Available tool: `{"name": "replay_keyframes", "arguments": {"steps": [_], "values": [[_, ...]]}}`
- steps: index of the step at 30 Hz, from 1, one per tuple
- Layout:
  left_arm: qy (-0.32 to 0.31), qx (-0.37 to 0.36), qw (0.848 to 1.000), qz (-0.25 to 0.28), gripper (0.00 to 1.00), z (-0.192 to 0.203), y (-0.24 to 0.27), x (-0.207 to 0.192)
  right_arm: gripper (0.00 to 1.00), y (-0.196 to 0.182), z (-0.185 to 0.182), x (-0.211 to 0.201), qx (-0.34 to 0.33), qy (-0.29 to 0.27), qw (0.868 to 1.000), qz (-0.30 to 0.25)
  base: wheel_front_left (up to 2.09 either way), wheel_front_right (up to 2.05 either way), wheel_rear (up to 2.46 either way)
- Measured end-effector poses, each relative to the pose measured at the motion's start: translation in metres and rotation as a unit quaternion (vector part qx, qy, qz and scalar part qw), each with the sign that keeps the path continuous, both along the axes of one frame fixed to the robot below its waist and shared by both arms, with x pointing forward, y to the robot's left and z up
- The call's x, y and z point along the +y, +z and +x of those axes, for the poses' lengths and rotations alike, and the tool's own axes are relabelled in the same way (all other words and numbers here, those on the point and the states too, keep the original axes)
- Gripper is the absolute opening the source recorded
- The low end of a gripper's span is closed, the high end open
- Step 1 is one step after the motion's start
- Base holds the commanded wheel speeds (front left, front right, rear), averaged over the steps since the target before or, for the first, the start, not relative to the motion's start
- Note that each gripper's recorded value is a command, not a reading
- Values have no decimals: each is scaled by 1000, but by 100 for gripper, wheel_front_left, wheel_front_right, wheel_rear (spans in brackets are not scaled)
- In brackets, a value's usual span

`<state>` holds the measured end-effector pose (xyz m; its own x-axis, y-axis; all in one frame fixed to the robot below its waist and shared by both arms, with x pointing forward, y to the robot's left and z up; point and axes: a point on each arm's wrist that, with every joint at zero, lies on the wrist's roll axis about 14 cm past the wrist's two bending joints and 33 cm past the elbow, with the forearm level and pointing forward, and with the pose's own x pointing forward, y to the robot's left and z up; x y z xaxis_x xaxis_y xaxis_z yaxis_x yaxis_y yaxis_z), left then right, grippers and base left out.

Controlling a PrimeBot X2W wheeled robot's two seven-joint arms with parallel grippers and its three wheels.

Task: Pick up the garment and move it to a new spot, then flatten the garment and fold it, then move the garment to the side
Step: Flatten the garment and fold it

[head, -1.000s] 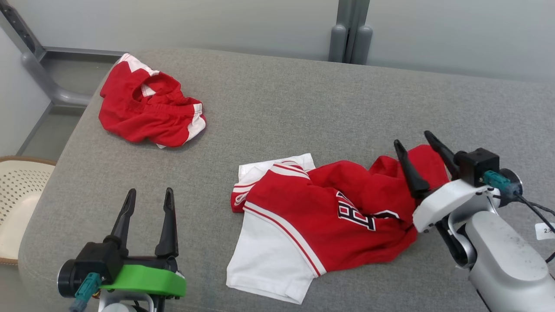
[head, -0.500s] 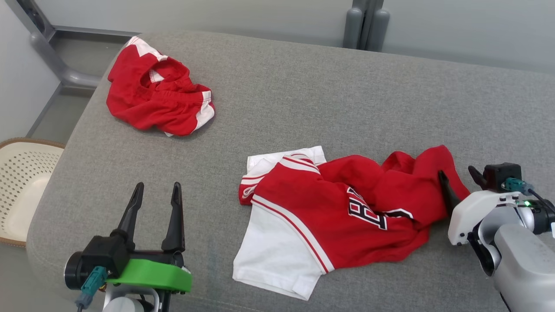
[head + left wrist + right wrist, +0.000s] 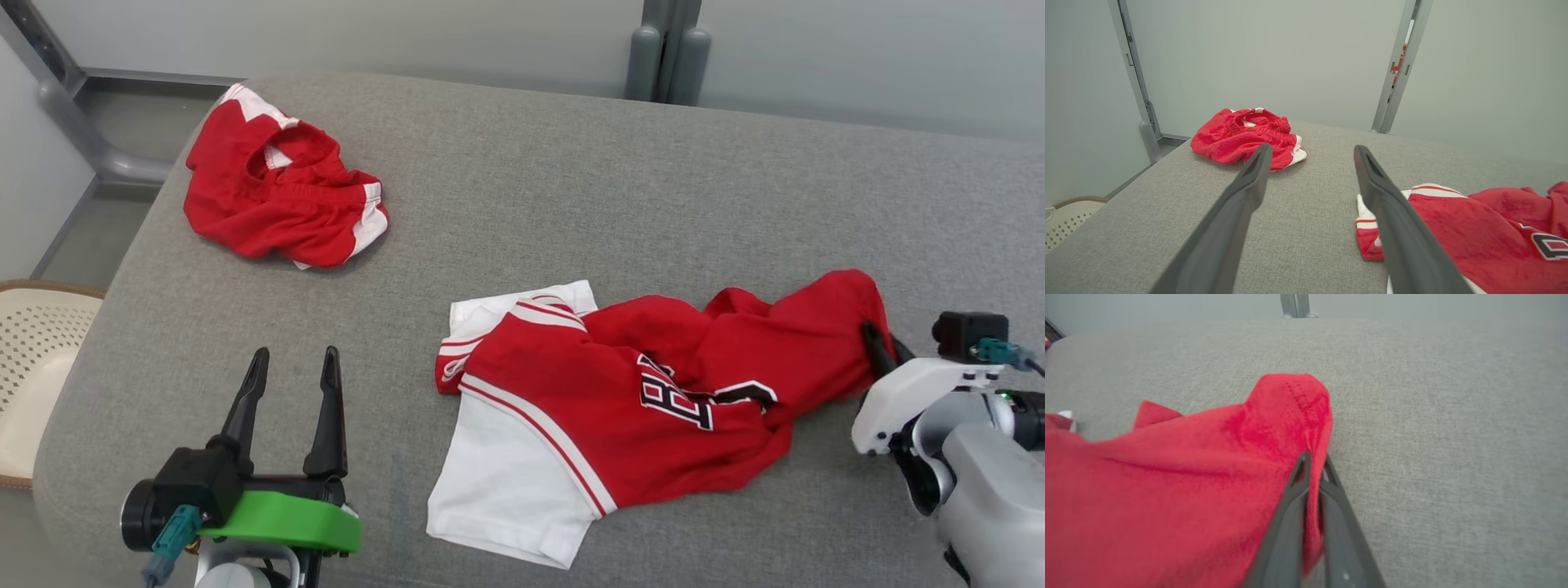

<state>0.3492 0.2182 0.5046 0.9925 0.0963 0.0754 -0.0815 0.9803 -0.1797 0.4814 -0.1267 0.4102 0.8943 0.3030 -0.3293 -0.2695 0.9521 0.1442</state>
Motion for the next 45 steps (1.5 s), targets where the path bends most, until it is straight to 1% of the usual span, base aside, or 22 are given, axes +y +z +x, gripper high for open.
{"name": "replay_keyframes", "arguments": {"steps": [3,6,11,14,16,20,24,27,30,33,34,35,36,37,39,42,45], "values": [[-5,1,1000,-1,100,1,-1,-3,0,20,9,-20,-33,-23,999,6,0,0,0],[-14,-1,1000,-4,100,4,0,-9,0,43,14,-51,-69,-54,996,8,0,0,0],[-30,-4,1000,-8,100,10,0,-19,0,82,11,-108,-131,-110,985,4,0,0,0],[-38,-4,999,-9,100,12,0,-24,0,96,6,-121,-156,-123,980,3,0,0,0],[-40,-4,999,-9,100,13,0,-26,0,103,6,-118,-169,-120,978,7,0,0,0],[-39,-2,999,-11,100,12,-1,-25,0,115,13,-96,-189,-99,977,19,0,0,0],[-34,-2,999,-13,100,10,0,-22,0,135,31,-62,-207,-61,976,21,0,0,0],[-29,-3,999,-14,100,8,0,-20,0,147,46,-35,-218,-32,975,12,0,0,0],[-26,-2,1000,-14,100,6,0,-18,0,152,61,-7,-218,-6,976,8,0,0,0],[-21,-2,1000,-14,100,6,1,-15,0,144,72,17,-201,15,979,2,0,0,0],[-20,-1,1000,-15,100,5,0,-15,9,134,74,23,-185,19,983,-4,0,0,0],[-18,0,1000,-15,100,5,0,-14,43,124,76,28,-170,24,985,-8,0,0,0],[-17,0,1000,-14,100,5,0,-13,98,114,77,31,-155,27,987,-14,0,0,0],[-16,1,1000,-13,100,5,-1,-12,100,107,77,33,-146,28,989,-18,0,0,0],[-11,6,1000,-13,100,4,-3,-10,100,98,79,34,-137,30,990,-25,0,0,0],[-8,9,1000,-13,100,5,-5,-9,100,95,80,34,-142,28,989,-23,0,0,0],[-10,9,1000,-13,100,7,-6,-10,100,101,80,20,-153,15,988,-25,0,0,0]]}}
